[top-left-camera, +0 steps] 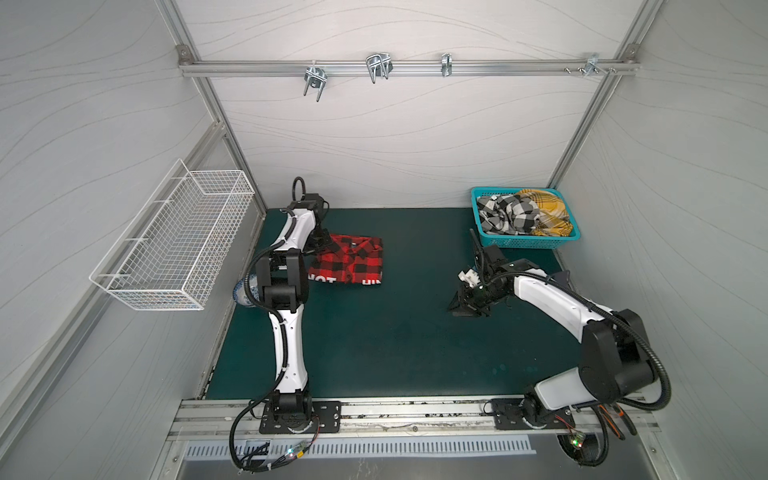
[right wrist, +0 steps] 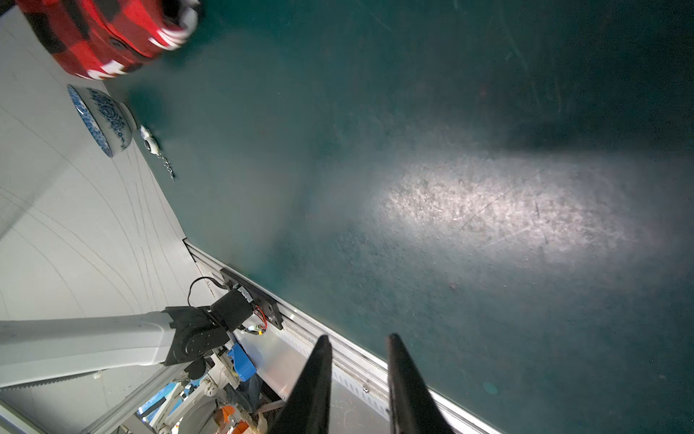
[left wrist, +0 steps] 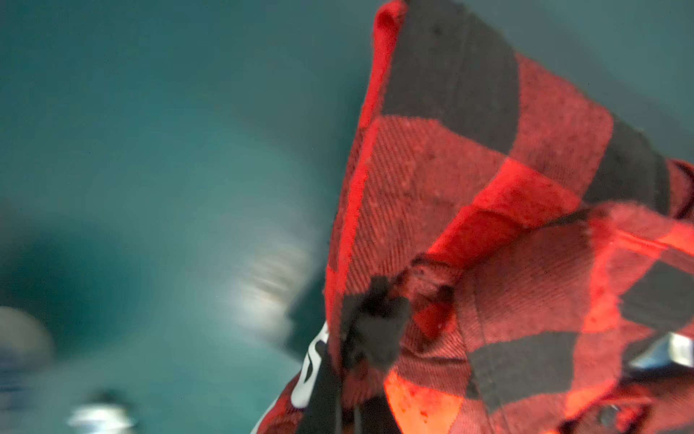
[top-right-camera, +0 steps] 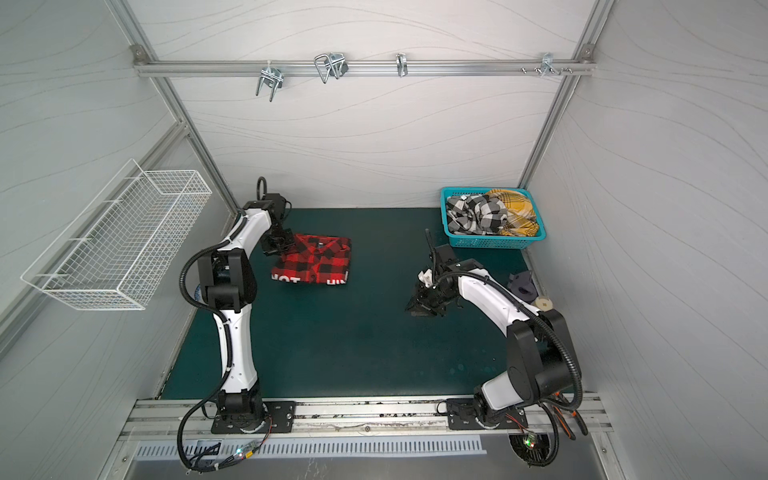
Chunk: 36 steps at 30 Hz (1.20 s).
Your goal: Fold and stack the long sleeve shirts
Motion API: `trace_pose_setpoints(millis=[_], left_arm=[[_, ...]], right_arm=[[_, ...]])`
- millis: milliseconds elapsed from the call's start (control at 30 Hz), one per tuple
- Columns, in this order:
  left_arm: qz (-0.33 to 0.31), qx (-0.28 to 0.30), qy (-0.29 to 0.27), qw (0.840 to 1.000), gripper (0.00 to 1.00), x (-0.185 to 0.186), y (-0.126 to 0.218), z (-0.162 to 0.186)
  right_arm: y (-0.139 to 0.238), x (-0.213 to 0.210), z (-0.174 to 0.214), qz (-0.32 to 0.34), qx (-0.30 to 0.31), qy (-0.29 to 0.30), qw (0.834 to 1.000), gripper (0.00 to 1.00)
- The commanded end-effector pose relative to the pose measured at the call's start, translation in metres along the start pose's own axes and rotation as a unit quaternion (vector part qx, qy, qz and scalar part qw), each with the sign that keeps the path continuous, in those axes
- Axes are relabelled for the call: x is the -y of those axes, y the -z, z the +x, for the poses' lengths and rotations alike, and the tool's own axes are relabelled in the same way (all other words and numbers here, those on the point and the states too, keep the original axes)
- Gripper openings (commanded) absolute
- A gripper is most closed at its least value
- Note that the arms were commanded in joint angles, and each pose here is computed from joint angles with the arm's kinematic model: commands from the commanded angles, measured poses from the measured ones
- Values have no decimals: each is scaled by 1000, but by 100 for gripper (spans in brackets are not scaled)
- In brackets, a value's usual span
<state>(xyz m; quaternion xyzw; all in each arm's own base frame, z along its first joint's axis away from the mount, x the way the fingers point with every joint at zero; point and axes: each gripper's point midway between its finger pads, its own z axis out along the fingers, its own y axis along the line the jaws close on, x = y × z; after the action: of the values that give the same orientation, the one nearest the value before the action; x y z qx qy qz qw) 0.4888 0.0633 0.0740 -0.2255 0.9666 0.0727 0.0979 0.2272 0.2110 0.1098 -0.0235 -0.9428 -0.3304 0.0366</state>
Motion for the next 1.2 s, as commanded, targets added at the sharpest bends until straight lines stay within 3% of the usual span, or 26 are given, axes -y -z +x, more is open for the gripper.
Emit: trace_pose_setpoints(millis=[0, 167, 600, 667, 700, 733, 767, 867, 900, 1000, 1167], left_arm=[[-104, 44, -12, 994, 0, -55, -1, -36], [-150, 87, -35, 984, 0, -75, -6, -74], [-166, 153, -13, 974, 3, -95, -31, -133], [-159, 156, -6, 975, 40, -93, -29, -133], [-153, 157, 2, 976, 52, -92, -27, -133], [-149, 156, 6, 977, 76, -90, -24, -131], [-148, 155, 8, 977, 86, -90, -19, -129], [-149, 158, 21, 976, 91, -87, 2, -119], [-144, 159, 30, 976, 99, -86, 14, -114], [-103, 167, 51, 979, 99, -70, 49, -94], [-33, 196, 20, 980, 99, -18, 102, -49]], right_arm=[[-4, -2, 7, -11, -20, 15, 1000, 28], [-10, 3, 10, -7, -39, 15, 999, 27], [-26, 15, 3, -3, -72, -24, 997, 26], [-25, 13, 1, -3, -69, -23, 997, 26], [-24, 12, -1, -3, -66, -23, 998, 26], [-22, 9, -3, -6, -61, -21, 998, 26], [-19, 6, -5, -8, -56, -19, 998, 27], [-8, -7, -7, -13, -37, -6, 999, 28], [-4, -11, -7, -12, -29, 3, 1000, 29], [13, -21, -9, -4, 5, 22, 1000, 34], [61, -45, -17, 4, 91, 54, 994, 43]])
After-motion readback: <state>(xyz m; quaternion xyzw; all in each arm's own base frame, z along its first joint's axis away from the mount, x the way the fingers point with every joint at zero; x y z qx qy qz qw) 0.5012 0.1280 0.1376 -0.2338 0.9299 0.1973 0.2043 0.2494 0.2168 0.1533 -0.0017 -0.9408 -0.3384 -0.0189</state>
